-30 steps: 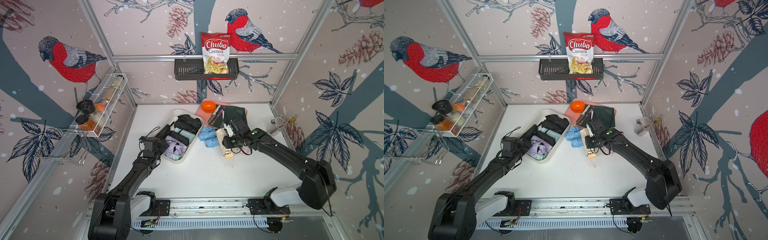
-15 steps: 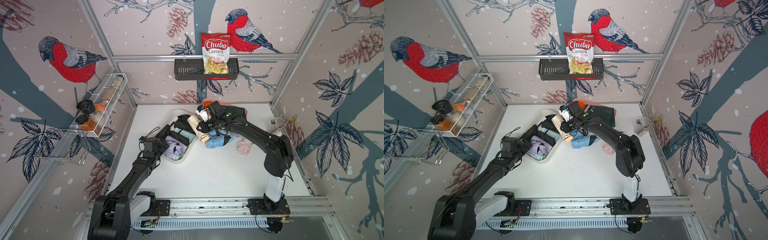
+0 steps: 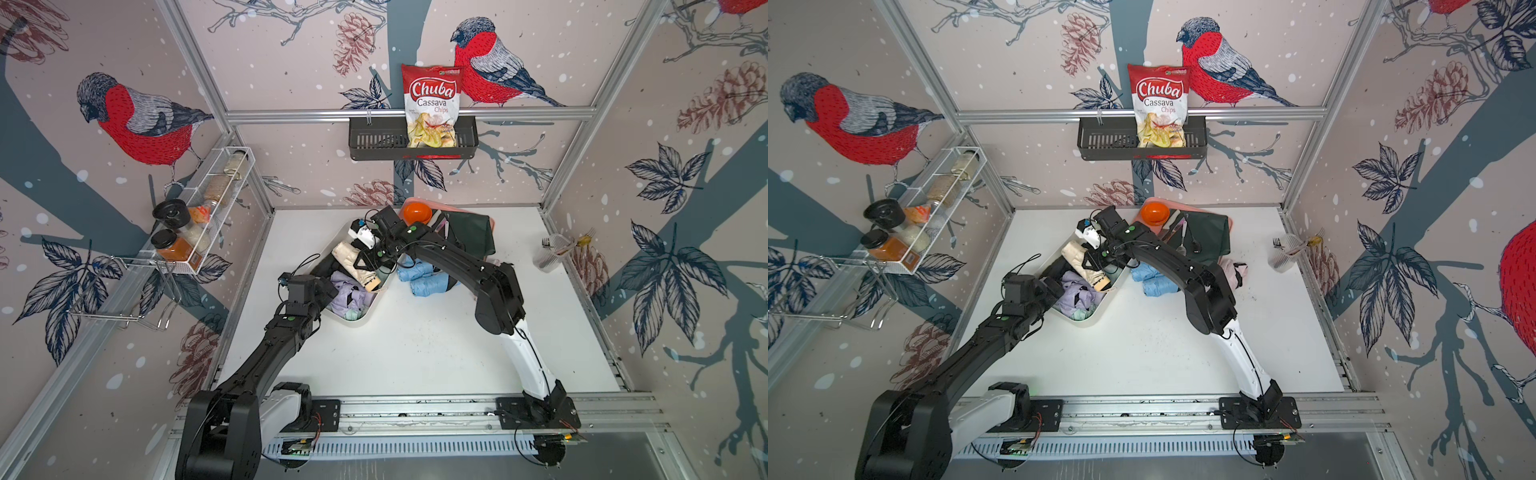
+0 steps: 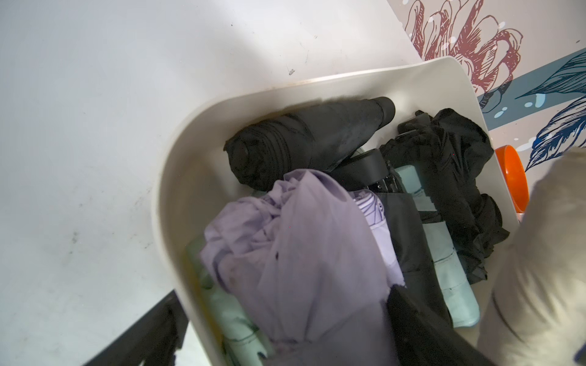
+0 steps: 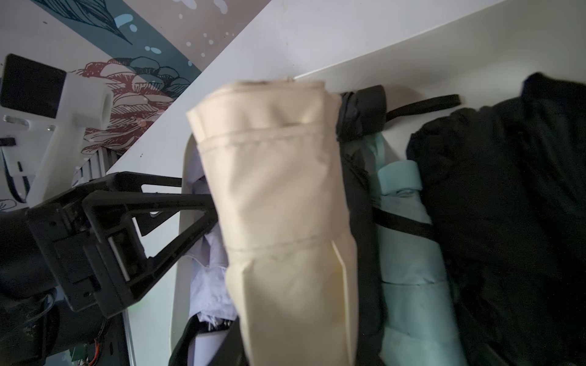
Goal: Put the umbrella into the storage box
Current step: Place the umbrella in the storage box, then adjust the umbrella in the storage box.
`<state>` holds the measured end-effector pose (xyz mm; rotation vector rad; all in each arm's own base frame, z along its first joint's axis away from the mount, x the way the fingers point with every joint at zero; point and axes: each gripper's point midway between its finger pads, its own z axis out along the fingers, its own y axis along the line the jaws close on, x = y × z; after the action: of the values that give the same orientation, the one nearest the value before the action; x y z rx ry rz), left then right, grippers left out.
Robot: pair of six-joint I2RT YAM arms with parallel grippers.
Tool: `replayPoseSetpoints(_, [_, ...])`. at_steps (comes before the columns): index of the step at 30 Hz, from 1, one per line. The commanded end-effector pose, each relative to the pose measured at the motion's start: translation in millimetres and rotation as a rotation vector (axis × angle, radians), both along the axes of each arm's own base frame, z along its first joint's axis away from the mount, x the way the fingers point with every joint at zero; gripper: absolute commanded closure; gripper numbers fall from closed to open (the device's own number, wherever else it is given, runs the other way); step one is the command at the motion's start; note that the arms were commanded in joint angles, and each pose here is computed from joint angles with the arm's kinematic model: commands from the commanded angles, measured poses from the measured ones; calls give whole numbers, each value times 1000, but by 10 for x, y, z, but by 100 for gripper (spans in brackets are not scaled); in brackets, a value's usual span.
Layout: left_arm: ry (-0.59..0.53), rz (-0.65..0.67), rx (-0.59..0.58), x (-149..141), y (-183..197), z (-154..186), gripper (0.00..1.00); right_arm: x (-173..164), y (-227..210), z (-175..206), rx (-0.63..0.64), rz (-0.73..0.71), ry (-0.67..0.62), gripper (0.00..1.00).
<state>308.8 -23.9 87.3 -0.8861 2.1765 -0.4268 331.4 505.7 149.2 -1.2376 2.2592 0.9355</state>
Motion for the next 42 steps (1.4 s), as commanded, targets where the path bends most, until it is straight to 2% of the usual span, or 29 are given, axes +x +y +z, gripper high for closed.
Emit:
replayPoseSetpoints(1, [-28,-68,-24,25,-125,50,1,-82,83,-44,21,24,53,69])
replayPoseSetpoints(15, [-54,-64,-32,28,-130,127,1,-319,209,-457,-45,79,114,65])
replayPoseSetpoints(21, [-69,-64,-42,18,-140,186,1,-256,209,-563,-70,49,110,50])
replayPoseSetpoints(26, [-79,-64,-48,7,-148,230,1,-158,188,-356,-61,19,55,34])
replayPoseSetpoints(31, [-84,-62,-46,-9,-140,264,1,-88,158,-81,-33,-6,-6,25])
replayPoseSetpoints(36, [-88,-62,-43,-22,-137,289,1,-65,155,-73,-18,-16,-4,28])
replayPoseSetpoints(39, [-93,-61,-43,-20,-136,312,1,-50,167,-161,-22,-27,14,43])
replayPoseSetpoints(42, [-97,-70,-45,-13,-152,324,1,-63,189,-278,-31,-28,35,53])
